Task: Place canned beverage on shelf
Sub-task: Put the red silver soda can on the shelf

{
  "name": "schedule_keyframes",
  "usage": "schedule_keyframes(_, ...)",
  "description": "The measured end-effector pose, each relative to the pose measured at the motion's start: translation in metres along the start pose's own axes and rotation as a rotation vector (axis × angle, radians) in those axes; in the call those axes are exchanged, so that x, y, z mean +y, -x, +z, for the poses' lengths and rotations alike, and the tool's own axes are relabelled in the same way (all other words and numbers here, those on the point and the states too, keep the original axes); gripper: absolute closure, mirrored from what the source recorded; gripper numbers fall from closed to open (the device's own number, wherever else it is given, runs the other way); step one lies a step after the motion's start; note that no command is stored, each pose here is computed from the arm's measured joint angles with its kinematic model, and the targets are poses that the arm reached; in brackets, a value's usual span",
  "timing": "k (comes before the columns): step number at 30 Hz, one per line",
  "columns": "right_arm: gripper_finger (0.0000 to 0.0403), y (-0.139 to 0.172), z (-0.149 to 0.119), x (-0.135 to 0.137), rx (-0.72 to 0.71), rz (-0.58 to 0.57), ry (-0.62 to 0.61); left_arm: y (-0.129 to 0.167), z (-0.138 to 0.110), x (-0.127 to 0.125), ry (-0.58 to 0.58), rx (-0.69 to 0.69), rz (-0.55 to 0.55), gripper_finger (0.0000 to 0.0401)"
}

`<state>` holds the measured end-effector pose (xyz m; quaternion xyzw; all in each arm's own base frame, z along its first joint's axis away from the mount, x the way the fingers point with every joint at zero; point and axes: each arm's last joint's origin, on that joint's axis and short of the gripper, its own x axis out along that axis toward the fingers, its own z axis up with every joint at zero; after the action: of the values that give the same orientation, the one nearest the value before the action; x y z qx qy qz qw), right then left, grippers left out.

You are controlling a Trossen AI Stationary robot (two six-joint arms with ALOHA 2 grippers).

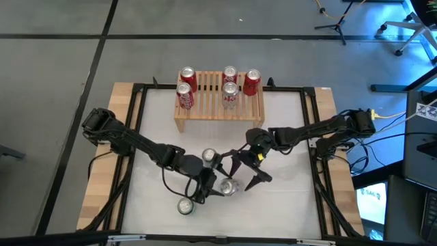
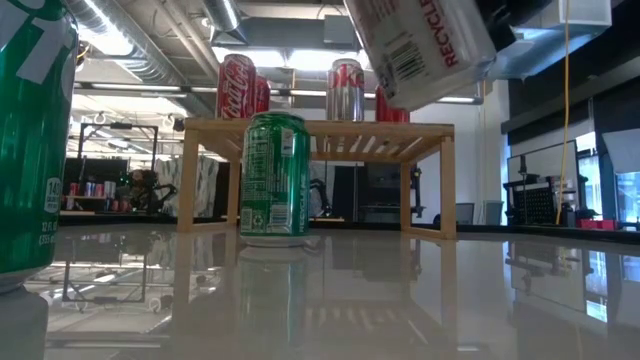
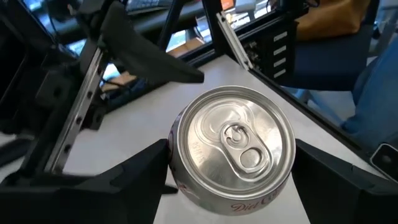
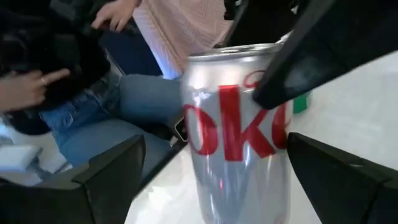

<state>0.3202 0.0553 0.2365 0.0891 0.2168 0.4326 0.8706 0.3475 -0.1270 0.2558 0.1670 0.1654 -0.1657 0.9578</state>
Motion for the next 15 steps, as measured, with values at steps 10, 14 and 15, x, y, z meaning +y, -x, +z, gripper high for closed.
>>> schedule_keyframes(10, 0.0017, 0.0001, 0.0026, 0.0000, -0.020, 0.000, -0.043, 0.0002, 0.0018, 0.0027, -0.032, -0.015, 0.034, 0.0112)
schedule_keyframes(14, 0.0017, 0.0002, 0.0022, -0.0001, -0.017, 0.000, -0.057, 0.0001, 0.0012, 0.0027, -0.028, -0.010, 0.031, 0.0112)
schedule_keyframes(15, 0.0017, 0.0002, 0.0020, -0.0001, -0.015, 0.000, -0.059, 0.0001, 0.0008, 0.0025, -0.025, -0.005, 0.028, 0.0112)
